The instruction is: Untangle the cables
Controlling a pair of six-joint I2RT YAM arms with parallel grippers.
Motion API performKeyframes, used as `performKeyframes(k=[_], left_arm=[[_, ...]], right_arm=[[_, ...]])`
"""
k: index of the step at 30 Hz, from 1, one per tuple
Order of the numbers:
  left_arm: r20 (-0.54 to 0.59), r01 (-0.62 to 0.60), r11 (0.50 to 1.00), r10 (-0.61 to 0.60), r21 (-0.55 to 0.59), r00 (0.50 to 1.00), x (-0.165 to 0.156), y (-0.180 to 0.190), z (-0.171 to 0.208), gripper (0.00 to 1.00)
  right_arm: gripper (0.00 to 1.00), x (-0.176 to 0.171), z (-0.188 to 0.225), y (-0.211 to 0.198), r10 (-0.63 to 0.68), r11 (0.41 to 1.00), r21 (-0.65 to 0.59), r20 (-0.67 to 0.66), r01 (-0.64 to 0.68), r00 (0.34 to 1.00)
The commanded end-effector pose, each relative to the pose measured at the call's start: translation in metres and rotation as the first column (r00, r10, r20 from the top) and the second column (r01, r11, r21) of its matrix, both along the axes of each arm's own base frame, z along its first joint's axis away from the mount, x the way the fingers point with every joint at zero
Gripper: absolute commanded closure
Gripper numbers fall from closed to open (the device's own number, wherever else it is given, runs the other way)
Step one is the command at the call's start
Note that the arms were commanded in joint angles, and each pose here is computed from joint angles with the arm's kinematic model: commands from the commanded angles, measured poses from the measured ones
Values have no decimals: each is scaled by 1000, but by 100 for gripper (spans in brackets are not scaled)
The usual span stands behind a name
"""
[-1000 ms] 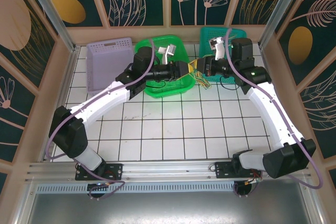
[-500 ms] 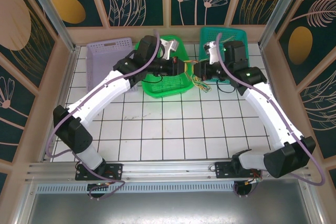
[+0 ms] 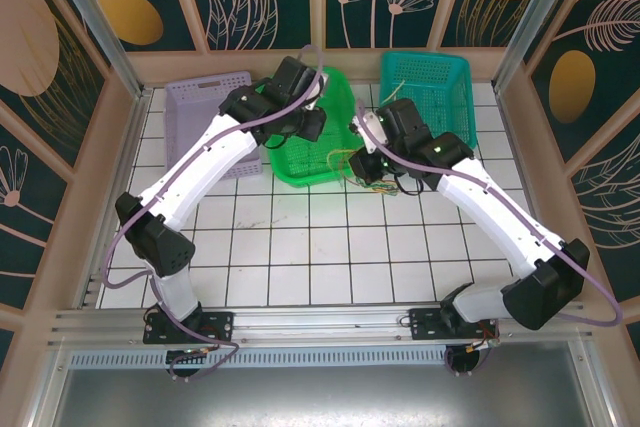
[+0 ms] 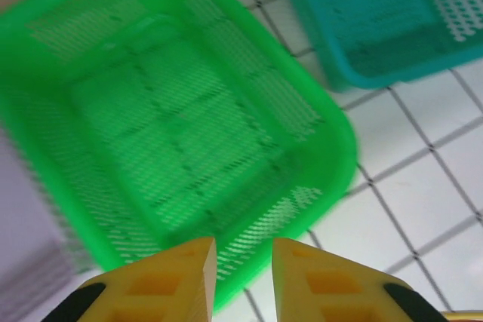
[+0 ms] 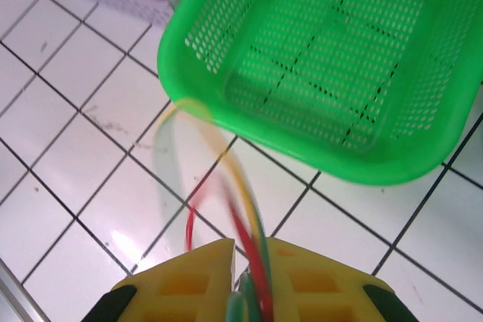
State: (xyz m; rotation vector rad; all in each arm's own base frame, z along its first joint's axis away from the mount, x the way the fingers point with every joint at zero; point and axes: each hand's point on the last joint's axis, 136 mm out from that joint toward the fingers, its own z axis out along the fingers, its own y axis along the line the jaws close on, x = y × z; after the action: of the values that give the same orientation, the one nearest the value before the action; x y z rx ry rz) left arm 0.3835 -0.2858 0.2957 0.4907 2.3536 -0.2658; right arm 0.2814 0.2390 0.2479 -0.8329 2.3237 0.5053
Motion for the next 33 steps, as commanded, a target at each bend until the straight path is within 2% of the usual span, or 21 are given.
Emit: performKeyframes(k=[1, 4, 6, 8, 9, 10, 11, 12, 13, 14, 15, 16, 17, 18, 19, 21, 25, 27, 29, 31, 33], left_arm=[[153, -116, 986, 96, 123, 984, 21, 33, 27, 72], [184, -174, 971, 143, 164, 972, 26, 45, 30, 72], [168, -217, 970, 198, 105, 966, 23, 46, 36, 70], [99, -253, 966, 257, -47, 961, 15, 37, 48, 55], [21, -282, 944, 290, -173, 957, 8, 27, 52, 49], [-74, -279, 911, 269, -305, 960, -1, 9, 54, 48], [-169, -283, 866, 233, -413, 958, -10, -7, 54, 47], [-263, -318, 791, 206, -523, 943, -18, -21, 57, 46], [-346, -354, 700, 161, -621, 925, -28, -33, 61, 46], [-431, -407, 632, 126, -660, 894, -37, -39, 50, 46], [-490, -461, 519, 91, -720, 867, -42, -43, 53, 45], [-535, -512, 401, 62, -759, 843, -47, -43, 59, 45], [-578, -560, 320, 47, -764, 815, -50, -42, 53, 44], [-616, -601, 248, 21, -759, 787, -55, -43, 51, 42], [-650, -636, 211, 2, -742, 760, -59, -44, 48, 41], [-671, -651, 208, -38, -730, 740, -65, -54, 47, 36], [-720, -681, 255, -102, -686, 686, -78, -84, 29, 29], [-744, -706, 260, -89, -659, 662, -83, -87, 19, 29], [-715, -681, 257, -64, -686, 696, -82, -85, 20, 37], [-646, -602, 330, -33, -728, 763, -81, -83, 23, 39], [-614, -553, 420, -14, -720, 789, -84, -82, 13, 43]], right_arm=[[100, -16, -11, 1, 48, 999, -18, -53, -49, 997], [100, -17, -10, 6, 55, 998, 10, -78, -55, 995], [100, -12, -9, 5, 20, 1000, 15, -82, -19, 996], [100, -5, -4, 5, -14, 999, 47, -80, 18, 997], [100, -1, 0, 5, -34, 997, 68, -73, 39, 997], [100, 4, 7, 4, -57, 992, 106, -65, 63, 996], [100, 9, 12, 2, -82, 987, 135, -53, 89, 995], [100, 15, 17, 0, -113, 978, 169, -42, 119, 993], [100, 19, 20, -2, -140, 970, 198, -27, 143, 990], [100, 21, 23, -3, -159, 963, 217, -8, 157, 987], [100, 24, 23, -5, -186, 955, 237, 10, 179, 982], [100, 27, 24, -8, -212, 947, 254, 29, 198, 977], [100, 28, 26, -10, -230, 940, 269, 44, 211, 972], [100, 29, 29, -10, -239, 932, 297, 66, 210, 969], [100, 30, 30, -11, -246, 924, 323, 88, 206, 965], [100, 29, 31, -8, -235, 918, 353, 111, 183, 966], [100, 30, 27, 1, -202, 918, 364, 86, 158, 976], [100, 35, 23, 1, -237, 912, 354, 43, 208, 970], [100, 47, 24, -10, -326, 870, 379, -34, 315, 945], [100, 60, 29, -25, -414, 798, 423, -131, 428, 901], [100, 70, 34, -39, -486, 726, 448, -203, 522, 850]])
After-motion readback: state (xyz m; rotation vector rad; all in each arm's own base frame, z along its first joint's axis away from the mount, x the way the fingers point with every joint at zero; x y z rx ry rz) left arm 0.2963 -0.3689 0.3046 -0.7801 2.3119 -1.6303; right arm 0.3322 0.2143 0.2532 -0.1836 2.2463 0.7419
